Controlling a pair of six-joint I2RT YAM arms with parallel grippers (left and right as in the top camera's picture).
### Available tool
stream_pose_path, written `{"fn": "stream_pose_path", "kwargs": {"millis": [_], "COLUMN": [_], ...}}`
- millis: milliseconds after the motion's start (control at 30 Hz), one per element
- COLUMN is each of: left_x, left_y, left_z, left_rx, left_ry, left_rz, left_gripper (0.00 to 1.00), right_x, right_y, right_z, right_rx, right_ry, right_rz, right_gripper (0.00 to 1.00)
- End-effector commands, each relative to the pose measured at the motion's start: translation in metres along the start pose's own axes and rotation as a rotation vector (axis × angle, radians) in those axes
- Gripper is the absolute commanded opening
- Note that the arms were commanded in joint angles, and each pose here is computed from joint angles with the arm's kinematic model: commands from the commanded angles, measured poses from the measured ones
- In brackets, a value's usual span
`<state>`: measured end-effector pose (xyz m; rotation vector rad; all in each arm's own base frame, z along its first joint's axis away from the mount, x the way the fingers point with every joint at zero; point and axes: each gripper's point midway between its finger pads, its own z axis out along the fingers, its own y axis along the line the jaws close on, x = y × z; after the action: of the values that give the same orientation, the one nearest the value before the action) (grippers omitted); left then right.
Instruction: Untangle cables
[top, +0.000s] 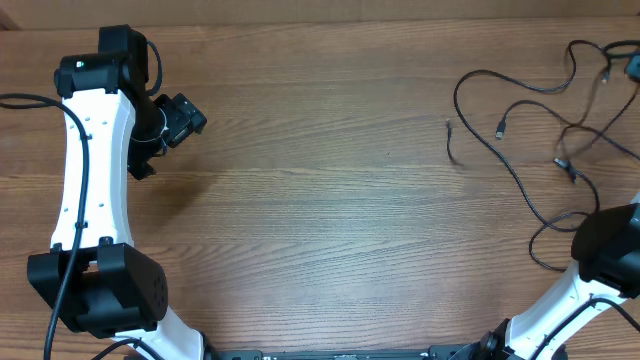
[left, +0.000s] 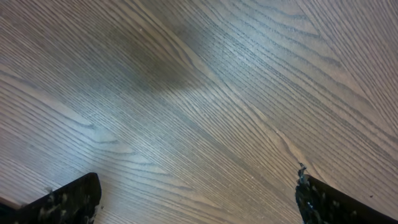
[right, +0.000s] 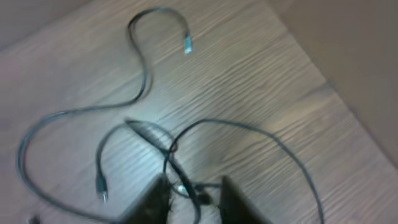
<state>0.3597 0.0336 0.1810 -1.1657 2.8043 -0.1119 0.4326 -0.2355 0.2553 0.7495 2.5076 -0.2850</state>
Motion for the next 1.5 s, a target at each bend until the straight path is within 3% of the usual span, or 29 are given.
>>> {"fn": "stream_pose_path", "kwargs": {"millis": [0,67,200,267,367,433,533,767,1000,1167,1467], "left_x": [0.003,0.004,0.004,0.005,0.022,0.020,0.023,0.066,0.088,0.094,0.106], "left_y": [-0.004,-0.022,-0.071,-0.087,-0.121,-0.116,-0.095,-0.027,0.003,0.011,0.035], "left_z": [-0.003,-0.004,-0.012,-0.014,-0.016,-0.012,-0.008,-0.003,-0.011,-0.023,-0.038], "left_rx": [0.028,0.116,0.296,0.324,0.322,0.174,0.029,-0.120,-0.200,-0.177,-0.011], "left_ry": [0.004,0.011,-0.049,-0.087,-0.180,-0.253,-0.254,0.045,0.165,0.128,-0.150], "left_rz": [0.040,0.153,0.371,0.451,0.705,0.751,0.697,0.541,0.546,0.543,0.535], "left_gripper": [1.00,1.00,1.00,1.00,1.00,1.00,1.00,1.00,1.00,1.00,1.00], "right_x": [0.005,0.010,0.020,0.030,0.063,0.073,0.081,0.120,0.146,0.146,0.124], "right_y": [0.041,0.070,0.125,0.142,0.170,0.176,0.187,0.207,0.196,0.191,0.173], "right_z": [-0.023,-0.031,-0.059,-0.067,-0.072,-0.065,-0.063,-0.075,-0.084,-0.099,-0.131], "right_rx": [-0.229,-0.389,-0.682,-0.743,-0.721,-0.594,-0.469,-0.381,-0.370,-0.377,-0.351], "right_ry": [0.011,0.030,0.039,0.049,0.102,0.128,0.148,0.271,0.389,0.361,0.197], "right_rz": [-0.005,-0.020,-0.144,-0.220,-0.417,-0.448,-0.414,-0.322,-0.296,-0.288,-0.280], "right_gripper": [0.60,0.71,0.79,0.79,0.83,0.90,1.00,1.00,1.00,1.00,1.00]}}
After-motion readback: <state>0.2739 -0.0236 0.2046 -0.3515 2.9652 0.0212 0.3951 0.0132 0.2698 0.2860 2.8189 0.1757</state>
